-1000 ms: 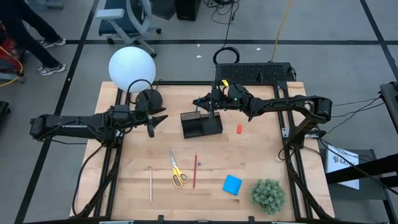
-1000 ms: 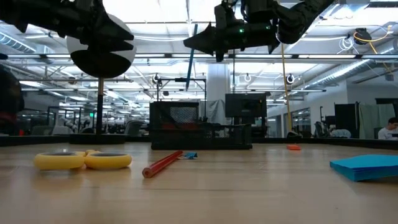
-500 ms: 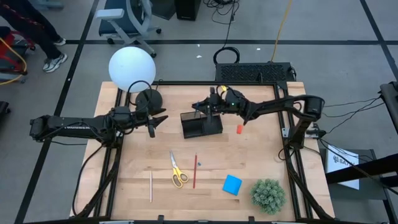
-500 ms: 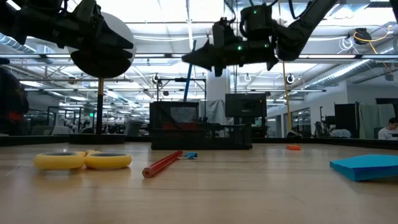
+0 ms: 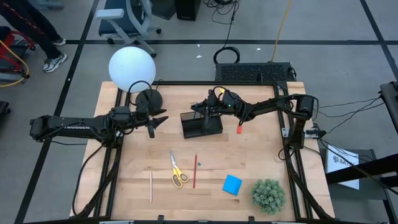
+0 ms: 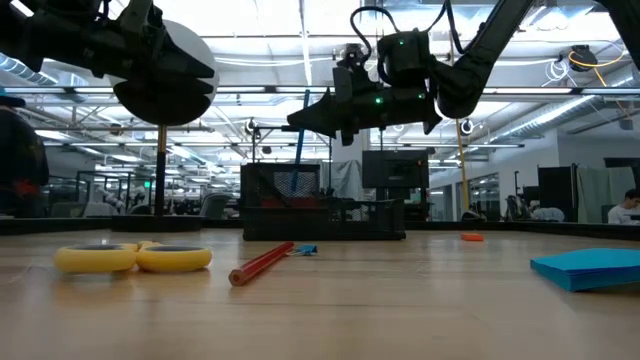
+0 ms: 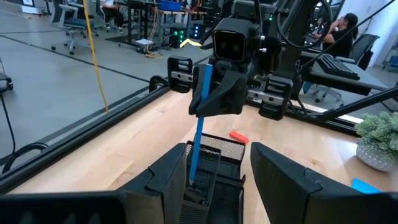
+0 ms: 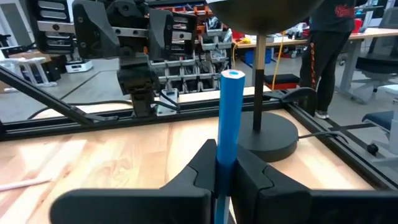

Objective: Pick and place office supplies into organizer
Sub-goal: Put the blue pencil into the desk organizer, then put the red pencil into the desk organizer

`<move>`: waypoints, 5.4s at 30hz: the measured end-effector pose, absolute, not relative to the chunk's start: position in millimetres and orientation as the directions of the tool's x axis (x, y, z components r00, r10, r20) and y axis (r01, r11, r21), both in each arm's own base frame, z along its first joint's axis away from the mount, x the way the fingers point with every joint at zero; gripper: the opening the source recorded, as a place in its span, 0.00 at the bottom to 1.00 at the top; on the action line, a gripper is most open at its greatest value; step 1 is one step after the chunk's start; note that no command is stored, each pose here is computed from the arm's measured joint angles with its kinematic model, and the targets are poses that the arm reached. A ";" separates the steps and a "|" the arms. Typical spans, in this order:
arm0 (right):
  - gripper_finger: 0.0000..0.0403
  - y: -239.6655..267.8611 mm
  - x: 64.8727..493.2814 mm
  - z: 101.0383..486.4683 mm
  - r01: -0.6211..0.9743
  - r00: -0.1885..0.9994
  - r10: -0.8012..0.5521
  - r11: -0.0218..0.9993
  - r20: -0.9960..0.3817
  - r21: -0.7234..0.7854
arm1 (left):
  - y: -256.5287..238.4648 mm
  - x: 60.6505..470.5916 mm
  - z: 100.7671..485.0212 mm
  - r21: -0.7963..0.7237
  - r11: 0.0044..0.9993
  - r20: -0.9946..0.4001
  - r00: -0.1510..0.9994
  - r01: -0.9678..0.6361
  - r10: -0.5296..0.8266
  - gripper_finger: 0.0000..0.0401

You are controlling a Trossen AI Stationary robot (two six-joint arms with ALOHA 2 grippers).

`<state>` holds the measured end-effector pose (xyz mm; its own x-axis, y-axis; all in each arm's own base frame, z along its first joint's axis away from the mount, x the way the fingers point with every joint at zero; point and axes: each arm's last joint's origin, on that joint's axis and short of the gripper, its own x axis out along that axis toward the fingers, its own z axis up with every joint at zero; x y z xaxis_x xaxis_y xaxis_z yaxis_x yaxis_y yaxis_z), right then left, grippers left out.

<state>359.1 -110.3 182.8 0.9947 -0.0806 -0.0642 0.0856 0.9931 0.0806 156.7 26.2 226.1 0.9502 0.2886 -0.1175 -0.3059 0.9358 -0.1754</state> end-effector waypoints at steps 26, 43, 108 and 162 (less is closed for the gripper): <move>0.22 -115.4 357.2 180.3 0.100 0.992 -0.093 0.991 -0.090 0.086 | 26.2 156.7 226.0 -0.183 0.934 -0.119 0.950 -0.306 0.288 0.44; 0.34 -104.5 345.2 220.6 -0.058 0.998 0.059 0.998 -0.031 0.024 | 26.1 156.6 225.4 -0.199 0.930 -0.126 0.949 -0.308 0.287 0.44; 0.32 64.4 418.9 218.1 -0.801 0.306 0.280 0.592 -0.910 -0.087 | 26.9 156.2 224.1 -0.166 0.928 -0.139 0.939 -0.335 0.314 0.44; 0.32 121.4 468.9 164.0 -0.941 0.237 0.198 0.290 -0.951 -0.174 | 26.7 156.3 224.1 -0.210 0.920 -0.140 0.941 -0.331 0.307 0.44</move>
